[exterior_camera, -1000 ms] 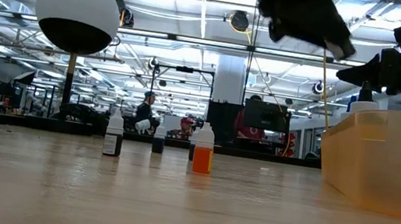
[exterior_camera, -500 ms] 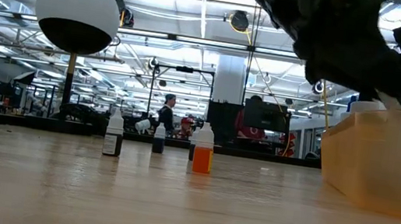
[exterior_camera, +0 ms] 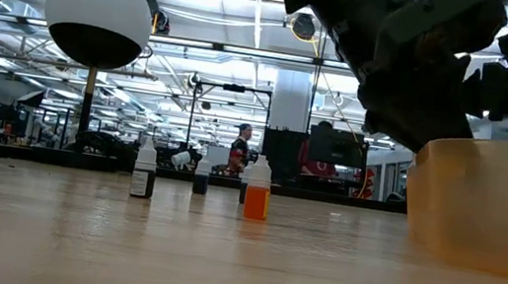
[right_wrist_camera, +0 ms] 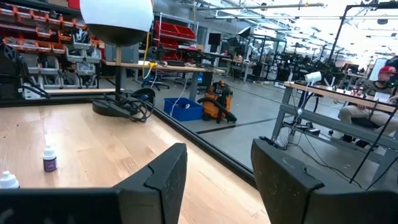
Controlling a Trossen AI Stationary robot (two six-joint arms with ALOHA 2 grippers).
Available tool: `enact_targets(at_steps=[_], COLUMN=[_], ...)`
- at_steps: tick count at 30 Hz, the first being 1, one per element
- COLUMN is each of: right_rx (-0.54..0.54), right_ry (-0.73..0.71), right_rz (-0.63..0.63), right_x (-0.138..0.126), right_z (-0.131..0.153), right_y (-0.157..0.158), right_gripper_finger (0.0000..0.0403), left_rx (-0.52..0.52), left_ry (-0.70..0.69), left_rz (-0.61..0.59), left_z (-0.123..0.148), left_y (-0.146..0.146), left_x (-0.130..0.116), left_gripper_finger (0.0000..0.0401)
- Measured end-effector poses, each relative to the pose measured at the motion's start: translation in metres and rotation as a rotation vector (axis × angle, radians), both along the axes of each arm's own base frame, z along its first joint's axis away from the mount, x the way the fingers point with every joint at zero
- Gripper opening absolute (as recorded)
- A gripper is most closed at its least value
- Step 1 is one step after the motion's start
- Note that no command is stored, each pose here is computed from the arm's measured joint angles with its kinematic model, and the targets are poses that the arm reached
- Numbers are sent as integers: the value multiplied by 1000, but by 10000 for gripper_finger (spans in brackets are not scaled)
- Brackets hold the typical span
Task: Pick & Place food coloring
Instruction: Put the top black food coloring bottle into the orange bin, then put the small red food coloring bottle into the orange bin
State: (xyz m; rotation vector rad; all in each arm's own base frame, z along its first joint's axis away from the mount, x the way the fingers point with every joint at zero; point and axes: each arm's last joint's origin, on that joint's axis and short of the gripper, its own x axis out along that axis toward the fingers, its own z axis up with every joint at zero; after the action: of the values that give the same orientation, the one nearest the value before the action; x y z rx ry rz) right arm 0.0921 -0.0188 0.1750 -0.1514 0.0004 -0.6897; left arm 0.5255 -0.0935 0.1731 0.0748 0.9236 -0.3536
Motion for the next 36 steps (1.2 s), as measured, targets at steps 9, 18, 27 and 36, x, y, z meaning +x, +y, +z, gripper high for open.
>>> enact_targets(at_steps=[9, 18, 27, 36], right_rx=[0, 0, 0, 0], right_ry=[0, 0, 0, 0], right_rz=[0, 0, 0, 0], right_x=[0, 0, 0, 0], right_z=[0, 0, 0, 0], right_y=[0, 0, 0, 0], right_gripper_finger=[167, 167, 167, 167], left_rx=[1, -24, -30, -28], left_ry=[74, 93, 62, 63], left_rz=[68, 88, 81, 79], left_z=[-4, -5, -6, -5], left_y=[2, 2, 1, 1], left_x=[-5, -5, -3, -3], left_gripper_finger=[72, 127, 179, 150])
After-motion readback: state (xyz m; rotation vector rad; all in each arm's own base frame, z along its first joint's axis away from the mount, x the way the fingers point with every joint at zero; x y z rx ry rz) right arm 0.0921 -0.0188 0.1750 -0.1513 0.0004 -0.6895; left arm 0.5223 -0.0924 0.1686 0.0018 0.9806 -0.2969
